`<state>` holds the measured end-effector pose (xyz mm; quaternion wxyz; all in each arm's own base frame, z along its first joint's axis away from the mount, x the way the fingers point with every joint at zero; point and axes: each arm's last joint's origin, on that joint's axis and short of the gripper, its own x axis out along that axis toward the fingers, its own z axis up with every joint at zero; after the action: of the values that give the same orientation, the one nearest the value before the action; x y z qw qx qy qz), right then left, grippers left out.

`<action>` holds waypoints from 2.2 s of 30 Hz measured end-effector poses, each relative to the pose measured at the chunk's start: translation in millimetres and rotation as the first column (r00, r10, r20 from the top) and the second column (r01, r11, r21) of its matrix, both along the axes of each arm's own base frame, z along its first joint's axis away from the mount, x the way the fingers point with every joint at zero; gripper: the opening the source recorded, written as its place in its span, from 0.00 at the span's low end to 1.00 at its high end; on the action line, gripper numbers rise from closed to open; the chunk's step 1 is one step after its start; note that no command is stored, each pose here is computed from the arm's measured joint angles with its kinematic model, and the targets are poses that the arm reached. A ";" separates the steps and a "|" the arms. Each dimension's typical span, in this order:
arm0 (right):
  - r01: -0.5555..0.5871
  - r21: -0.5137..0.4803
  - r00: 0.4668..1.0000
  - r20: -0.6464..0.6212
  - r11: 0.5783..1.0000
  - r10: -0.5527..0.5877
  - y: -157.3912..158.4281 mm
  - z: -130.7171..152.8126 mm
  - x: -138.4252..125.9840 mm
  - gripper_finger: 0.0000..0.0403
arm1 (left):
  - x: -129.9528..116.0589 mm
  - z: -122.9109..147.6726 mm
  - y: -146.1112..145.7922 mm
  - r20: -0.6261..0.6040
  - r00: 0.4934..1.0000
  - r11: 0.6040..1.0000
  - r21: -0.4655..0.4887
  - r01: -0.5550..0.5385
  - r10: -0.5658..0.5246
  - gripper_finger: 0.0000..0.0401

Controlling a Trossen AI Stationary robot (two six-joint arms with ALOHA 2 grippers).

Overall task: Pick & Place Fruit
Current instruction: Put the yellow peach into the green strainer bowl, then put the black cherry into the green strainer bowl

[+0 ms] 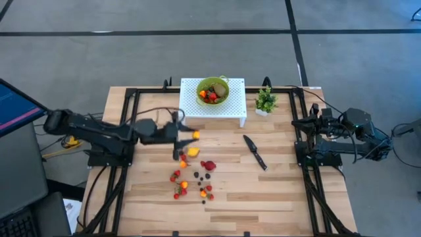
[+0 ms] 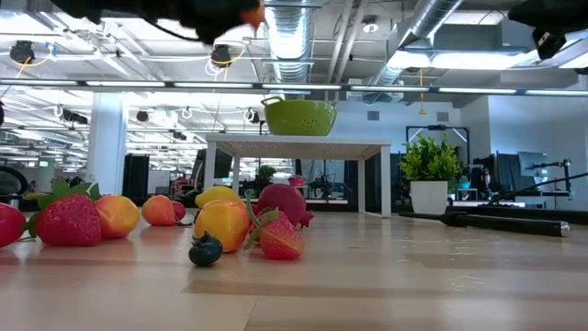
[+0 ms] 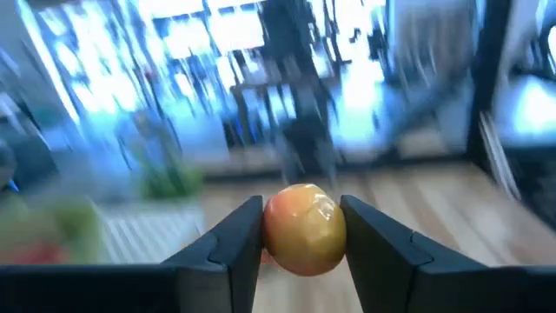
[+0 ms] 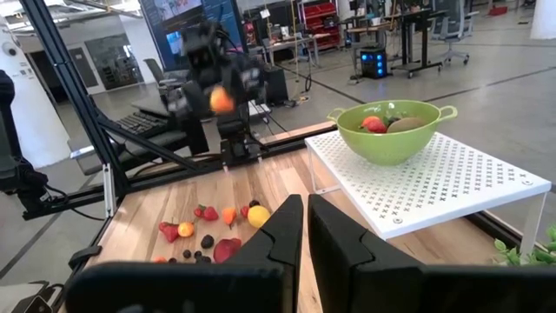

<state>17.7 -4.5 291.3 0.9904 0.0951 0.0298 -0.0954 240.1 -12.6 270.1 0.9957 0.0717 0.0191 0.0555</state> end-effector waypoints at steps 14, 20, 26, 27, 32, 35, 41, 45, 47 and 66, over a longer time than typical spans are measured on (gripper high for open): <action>0.000 0.000 1.000 0.000 1.000 0.000 0.0 0.0 0.0 0.04 | 3.9 38.7 76.5 0.349 0.890 0.949 0.006 -0.315 0.293 0.35; 0.000 0.000 1.000 0.000 1.000 0.000 0.0 0.0 0.0 0.04 | 18.0 42.6 104.7 0.335 0.868 0.920 0.012 -0.392 0.366 0.35; 0.000 0.000 1.000 0.000 1.000 0.000 0.0 0.0 0.0 0.04 | 32.0 26.0 132.6 0.265 0.873 0.902 0.024 -0.431 0.410 0.35; 0.000 0.000 1.000 0.000 1.000 0.000 0.0 0.0 0.0 0.04 | 33.7 21.8 136.0 0.250 0.873 0.899 0.024 -0.438 0.418 0.35; 0.000 0.000 1.000 0.000 1.000 0.000 0.0 0.0 0.0 0.04 | 43.1 0.5 147.5 0.174 0.879 0.890 0.028 -0.454 0.443 0.35; 0.000 0.000 1.000 0.000 1.000 0.000 0.0 0.0 0.0 0.04 | 47.8 -9.9 150.4 0.136 0.884 0.890 0.029 -0.455 0.448 0.35; 0.000 0.000 1.000 0.000 1.000 0.000 0.0 0.0 0.0 0.04 | 52.4 -20.6 152.6 0.096 0.888 0.890 0.032 -0.455 0.450 0.35; 0.000 0.000 1.000 0.000 1.000 0.000 0.0 0.0 0.0 0.04 | 52.8 -22.2 152.7 0.084 0.889 0.890 0.033 -0.454 0.451 0.35; 0.000 0.000 1.000 0.000 1.000 0.000 0.0 0.0 0.0 0.04 | 52.8 -24.0 152.8 0.066 0.890 0.890 0.033 -0.454 0.451 0.35; 0.000 0.000 1.000 0.000 1.000 0.000 0.0 0.0 0.0 0.04 | 53.3 -20.9 146.7 0.066 0.888 0.888 0.031 -0.458 0.455 0.53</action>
<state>17.7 -4.4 291.3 0.9905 0.0951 0.0298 -0.0952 293.3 134.1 249.1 0.9530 0.0864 0.0059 0.2905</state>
